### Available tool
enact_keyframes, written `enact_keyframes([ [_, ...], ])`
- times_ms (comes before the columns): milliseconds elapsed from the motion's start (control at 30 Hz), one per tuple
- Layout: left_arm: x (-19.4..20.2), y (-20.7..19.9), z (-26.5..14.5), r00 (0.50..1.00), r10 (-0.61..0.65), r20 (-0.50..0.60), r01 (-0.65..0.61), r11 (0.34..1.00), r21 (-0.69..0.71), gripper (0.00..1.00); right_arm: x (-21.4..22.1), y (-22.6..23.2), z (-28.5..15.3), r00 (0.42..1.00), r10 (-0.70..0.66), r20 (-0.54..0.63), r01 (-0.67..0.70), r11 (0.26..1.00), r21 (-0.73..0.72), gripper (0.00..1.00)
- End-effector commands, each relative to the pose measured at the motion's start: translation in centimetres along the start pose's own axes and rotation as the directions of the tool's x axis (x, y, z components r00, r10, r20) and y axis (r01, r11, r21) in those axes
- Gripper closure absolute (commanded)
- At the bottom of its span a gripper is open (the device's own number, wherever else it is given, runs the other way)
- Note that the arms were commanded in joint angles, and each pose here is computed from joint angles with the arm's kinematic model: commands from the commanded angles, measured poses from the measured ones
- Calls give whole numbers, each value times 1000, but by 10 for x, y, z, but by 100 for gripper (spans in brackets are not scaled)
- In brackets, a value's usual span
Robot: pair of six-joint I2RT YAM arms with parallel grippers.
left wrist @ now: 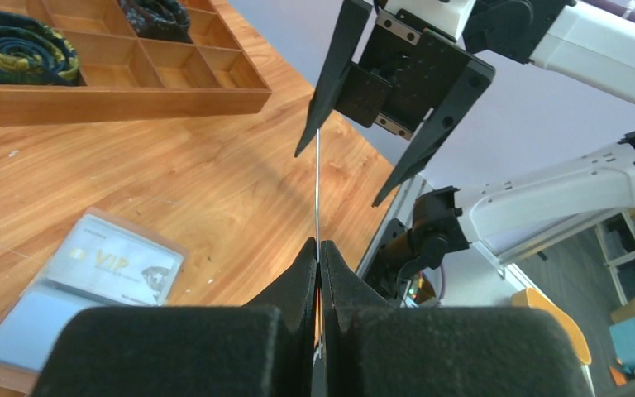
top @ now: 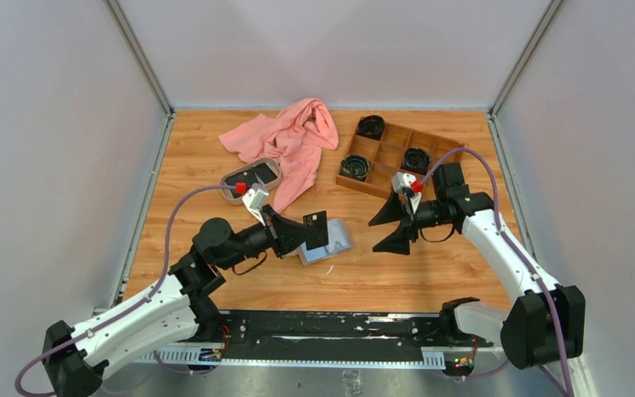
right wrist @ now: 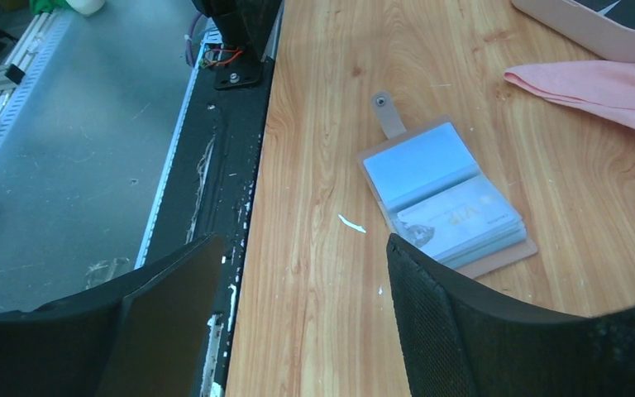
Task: Put the credit cards into the card holder
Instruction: Insert the credit card into the card holder.
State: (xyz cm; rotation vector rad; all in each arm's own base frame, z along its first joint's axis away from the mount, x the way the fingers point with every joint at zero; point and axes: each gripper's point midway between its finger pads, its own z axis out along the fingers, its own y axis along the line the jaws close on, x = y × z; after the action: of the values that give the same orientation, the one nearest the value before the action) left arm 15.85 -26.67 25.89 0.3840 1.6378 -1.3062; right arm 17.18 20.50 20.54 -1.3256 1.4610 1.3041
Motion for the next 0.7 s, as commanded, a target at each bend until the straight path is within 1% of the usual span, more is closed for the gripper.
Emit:
enact_keyframes([
  [0,-8,9,8,997,42,64,-39,998,-52,100,2,12,8,998,57,26,-55,996,-66,23],
  [100,-7,8,13,997,41,62,-39,998,-46,100,3,16,14,997,73,18,-71,993,-96,23],
  [200,-4,5,18,998,37,59,-35,999,-38,100,-2,19,19,994,102,38,-96,987,-131,23],
  [267,0,1,22,998,33,57,-32,999,-26,100,-5,17,22,988,149,46,-141,979,-144,24],
  [300,1,-1,25,998,30,57,-29,999,-20,100,-5,16,25,980,196,40,-188,971,-146,24],
  [400,5,-6,35,998,19,52,-19,1000,-1,100,-5,10,34,971,238,34,-232,963,-137,25],
  [533,14,-8,48,999,2,36,-3,1000,7,100,-8,18,44,963,269,9,-263,948,-179,25],
  [667,20,-7,57,999,-13,30,12,1000,9,100,-10,21,51,956,292,-10,-288,936,-202,32],
])
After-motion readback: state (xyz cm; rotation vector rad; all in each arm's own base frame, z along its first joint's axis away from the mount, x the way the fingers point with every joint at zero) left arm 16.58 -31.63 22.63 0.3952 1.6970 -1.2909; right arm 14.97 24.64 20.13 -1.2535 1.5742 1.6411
